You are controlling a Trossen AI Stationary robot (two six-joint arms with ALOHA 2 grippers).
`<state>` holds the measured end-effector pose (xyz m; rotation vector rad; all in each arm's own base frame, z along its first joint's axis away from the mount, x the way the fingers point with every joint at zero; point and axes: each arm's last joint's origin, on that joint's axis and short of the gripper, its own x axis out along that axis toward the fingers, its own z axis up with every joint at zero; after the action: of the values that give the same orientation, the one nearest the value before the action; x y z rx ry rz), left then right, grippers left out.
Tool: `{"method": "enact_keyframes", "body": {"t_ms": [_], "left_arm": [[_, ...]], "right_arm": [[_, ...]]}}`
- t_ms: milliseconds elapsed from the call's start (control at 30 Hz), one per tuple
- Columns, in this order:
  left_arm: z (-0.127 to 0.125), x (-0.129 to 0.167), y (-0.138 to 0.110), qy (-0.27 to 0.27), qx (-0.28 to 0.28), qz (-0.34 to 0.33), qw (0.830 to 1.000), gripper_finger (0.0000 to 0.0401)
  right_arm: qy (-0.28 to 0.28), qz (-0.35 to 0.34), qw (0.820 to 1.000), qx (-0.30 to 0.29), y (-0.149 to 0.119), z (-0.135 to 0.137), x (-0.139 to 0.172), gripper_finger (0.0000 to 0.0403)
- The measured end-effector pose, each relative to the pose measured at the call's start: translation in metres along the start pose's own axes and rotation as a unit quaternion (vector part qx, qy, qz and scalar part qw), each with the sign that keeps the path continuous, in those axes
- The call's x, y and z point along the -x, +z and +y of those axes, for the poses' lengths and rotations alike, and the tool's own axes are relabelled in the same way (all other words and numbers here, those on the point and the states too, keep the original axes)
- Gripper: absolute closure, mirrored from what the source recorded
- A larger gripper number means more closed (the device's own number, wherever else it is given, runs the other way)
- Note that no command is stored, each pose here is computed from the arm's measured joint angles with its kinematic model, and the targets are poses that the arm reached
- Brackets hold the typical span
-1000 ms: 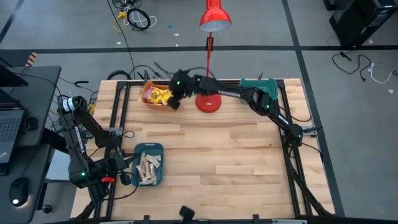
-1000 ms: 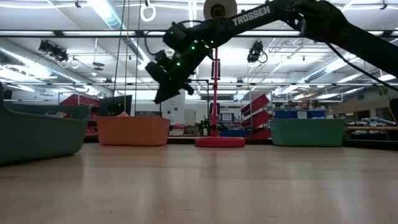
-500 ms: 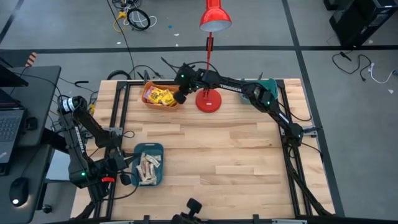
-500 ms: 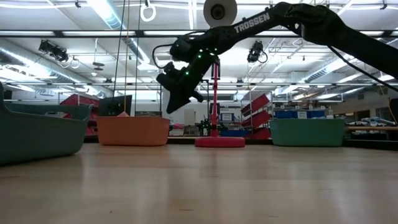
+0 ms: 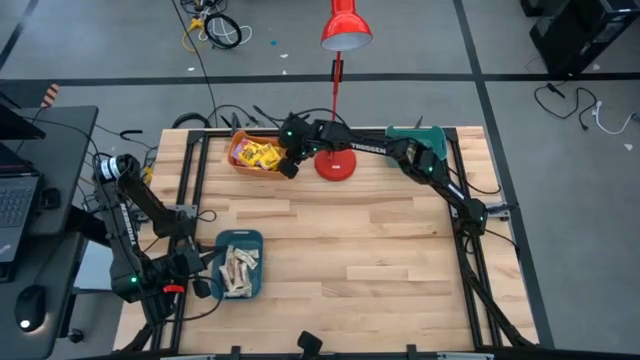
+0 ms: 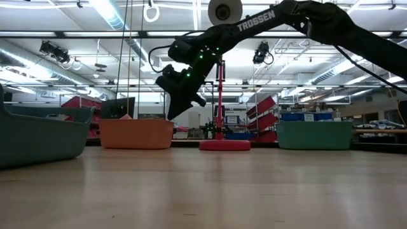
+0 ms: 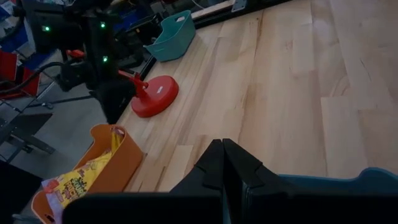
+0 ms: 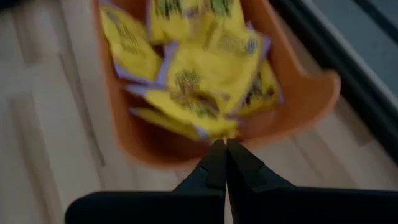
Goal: Sort candy
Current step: Move the orange bin to the right of the blue bin
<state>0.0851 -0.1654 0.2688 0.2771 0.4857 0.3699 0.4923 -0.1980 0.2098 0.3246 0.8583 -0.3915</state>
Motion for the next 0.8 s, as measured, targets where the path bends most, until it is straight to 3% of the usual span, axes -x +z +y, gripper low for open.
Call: {"method": "enact_keyframes", "body": {"t_ms": [200,367,567,800], "left_arm": [[-0.001,0.000,0.000,-0.002,0.004,0.006,1.000,0.0401],[-0.001,0.000,0.000,-0.004,0.007,0.006,1.000,0.0401],[-0.001,0.000,0.000,-0.004,0.008,0.008,1.000,0.0401],[-0.001,0.000,0.000,-0.004,0.008,0.008,1.000,0.0401]], "right_arm": [[-0.044,-0.001,0.999,0.018,-0.002,0.006,0.000,0.0403],[-0.039,-0.034,0.998,0.031,0.005,0.004,0.000,0.0403],[-0.044,0.012,0.999,0.006,-0.003,-0.002,0.000,0.0403],[-0.011,0.020,1.000,0.011,-0.007,0.018,0.000,0.0403]]}}
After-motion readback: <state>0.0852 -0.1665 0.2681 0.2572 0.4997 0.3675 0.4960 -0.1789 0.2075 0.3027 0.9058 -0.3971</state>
